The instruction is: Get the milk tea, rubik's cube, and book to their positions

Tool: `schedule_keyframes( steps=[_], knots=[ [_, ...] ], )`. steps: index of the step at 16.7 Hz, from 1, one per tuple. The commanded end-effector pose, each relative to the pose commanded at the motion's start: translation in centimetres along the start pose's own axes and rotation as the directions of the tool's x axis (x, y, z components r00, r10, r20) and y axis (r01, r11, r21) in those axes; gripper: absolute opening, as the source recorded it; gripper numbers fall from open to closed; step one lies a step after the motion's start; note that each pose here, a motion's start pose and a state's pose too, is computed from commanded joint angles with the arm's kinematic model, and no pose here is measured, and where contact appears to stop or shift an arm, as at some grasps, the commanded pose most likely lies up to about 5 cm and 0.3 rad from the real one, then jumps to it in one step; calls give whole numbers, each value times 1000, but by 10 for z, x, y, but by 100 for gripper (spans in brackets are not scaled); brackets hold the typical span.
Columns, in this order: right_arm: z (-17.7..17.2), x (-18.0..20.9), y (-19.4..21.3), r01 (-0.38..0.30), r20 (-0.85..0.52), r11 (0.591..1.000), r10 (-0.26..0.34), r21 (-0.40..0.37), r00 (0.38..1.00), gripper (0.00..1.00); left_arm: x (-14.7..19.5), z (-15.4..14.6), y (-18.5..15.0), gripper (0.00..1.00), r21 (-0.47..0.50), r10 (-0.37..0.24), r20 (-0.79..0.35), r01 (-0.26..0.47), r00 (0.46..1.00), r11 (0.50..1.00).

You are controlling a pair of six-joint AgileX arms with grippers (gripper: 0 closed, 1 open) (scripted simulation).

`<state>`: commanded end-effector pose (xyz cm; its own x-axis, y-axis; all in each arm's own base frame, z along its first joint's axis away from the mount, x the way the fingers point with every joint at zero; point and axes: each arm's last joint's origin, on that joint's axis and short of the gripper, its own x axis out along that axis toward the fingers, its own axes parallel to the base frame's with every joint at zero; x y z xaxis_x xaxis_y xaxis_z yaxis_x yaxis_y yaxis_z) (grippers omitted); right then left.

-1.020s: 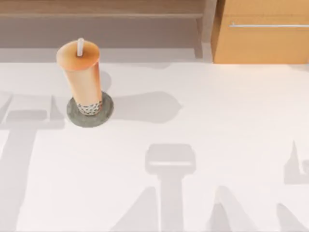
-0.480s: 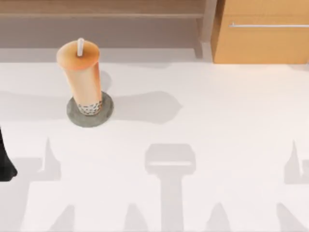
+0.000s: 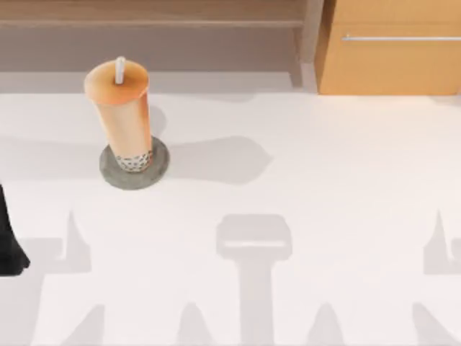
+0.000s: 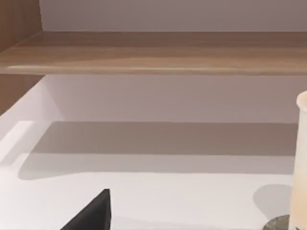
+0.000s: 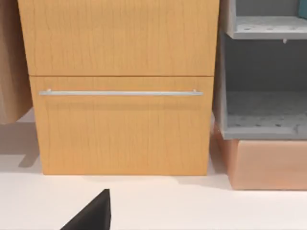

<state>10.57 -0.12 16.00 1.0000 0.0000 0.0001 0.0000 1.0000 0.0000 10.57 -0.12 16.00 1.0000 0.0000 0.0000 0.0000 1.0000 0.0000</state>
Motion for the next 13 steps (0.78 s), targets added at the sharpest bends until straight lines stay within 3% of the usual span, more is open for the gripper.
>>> schedule_keyframes(
  steps=[3,8,13],
  knots=[
    [19,1,-2,5,29,1000,-5,-1,1000,100,0,0,0,100,0,0,0,0,1000,1000],
    [97,20,-10,8,99,1000,-7,-16,995,100,0,0,0,100,0,0,0,0,1000,1000],
    [154,111,-41,6,29,1000,-6,-22,1000,100,0,0,0,100,0,0,0,0,1000,1000]
  ],
)
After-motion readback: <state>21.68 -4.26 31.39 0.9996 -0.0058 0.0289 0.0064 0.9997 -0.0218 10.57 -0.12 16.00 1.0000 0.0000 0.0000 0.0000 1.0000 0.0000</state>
